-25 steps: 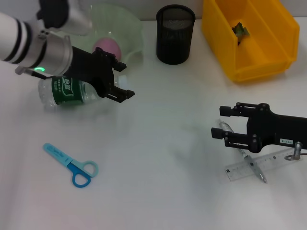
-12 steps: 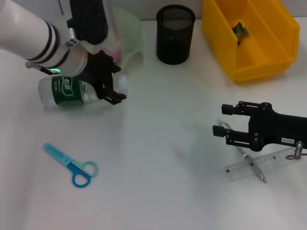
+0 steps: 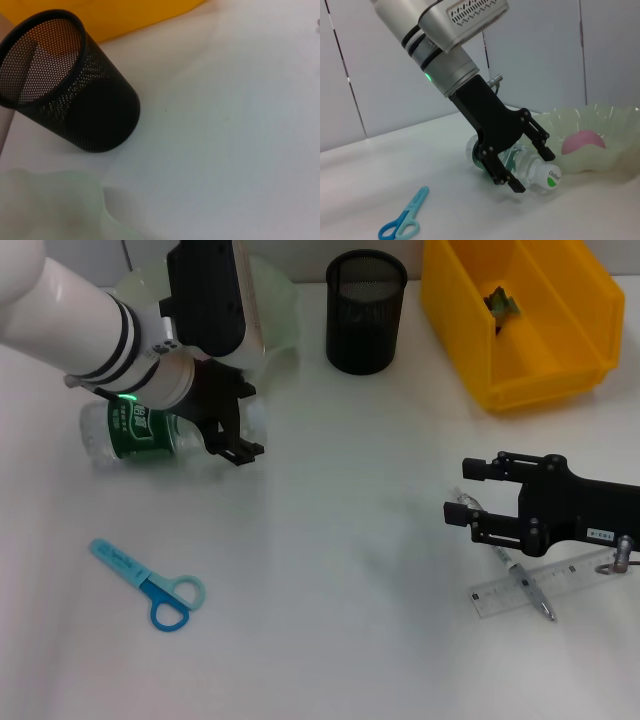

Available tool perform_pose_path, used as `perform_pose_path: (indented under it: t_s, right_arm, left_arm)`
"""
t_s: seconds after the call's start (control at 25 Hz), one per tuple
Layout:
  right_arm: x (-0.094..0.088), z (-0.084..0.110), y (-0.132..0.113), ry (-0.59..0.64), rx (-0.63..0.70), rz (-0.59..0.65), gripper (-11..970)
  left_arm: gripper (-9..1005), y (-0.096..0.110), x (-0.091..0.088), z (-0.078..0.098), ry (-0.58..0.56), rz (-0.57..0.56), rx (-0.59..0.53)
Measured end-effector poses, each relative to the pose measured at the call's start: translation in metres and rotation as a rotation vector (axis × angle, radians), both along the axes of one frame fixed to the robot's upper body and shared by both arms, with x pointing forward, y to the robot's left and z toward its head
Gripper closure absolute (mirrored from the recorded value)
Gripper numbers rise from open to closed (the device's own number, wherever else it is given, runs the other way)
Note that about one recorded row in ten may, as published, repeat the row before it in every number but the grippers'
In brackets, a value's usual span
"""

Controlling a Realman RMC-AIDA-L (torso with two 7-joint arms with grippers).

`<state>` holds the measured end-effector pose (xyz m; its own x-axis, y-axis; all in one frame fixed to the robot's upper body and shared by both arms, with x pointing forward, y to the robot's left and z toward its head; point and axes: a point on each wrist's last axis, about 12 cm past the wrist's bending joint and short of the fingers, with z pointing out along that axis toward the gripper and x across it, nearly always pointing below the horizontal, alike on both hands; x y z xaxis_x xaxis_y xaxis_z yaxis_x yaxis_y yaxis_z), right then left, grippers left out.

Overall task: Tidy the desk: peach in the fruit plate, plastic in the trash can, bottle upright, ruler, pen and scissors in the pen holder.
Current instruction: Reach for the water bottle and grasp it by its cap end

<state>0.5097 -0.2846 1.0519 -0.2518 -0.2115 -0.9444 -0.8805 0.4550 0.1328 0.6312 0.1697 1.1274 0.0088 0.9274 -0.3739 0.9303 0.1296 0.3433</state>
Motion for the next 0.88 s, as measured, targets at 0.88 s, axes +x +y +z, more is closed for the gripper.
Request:
perform_pose_path:
  t_s: [0.88]
  right_arm:
    - [0.0, 0.0, -0.002, 0.004, -0.003, -0.004, 306]
  left_arm:
    - [228, -0.005, -0.012, 0.001, -0.031, -0.036, 0.012]
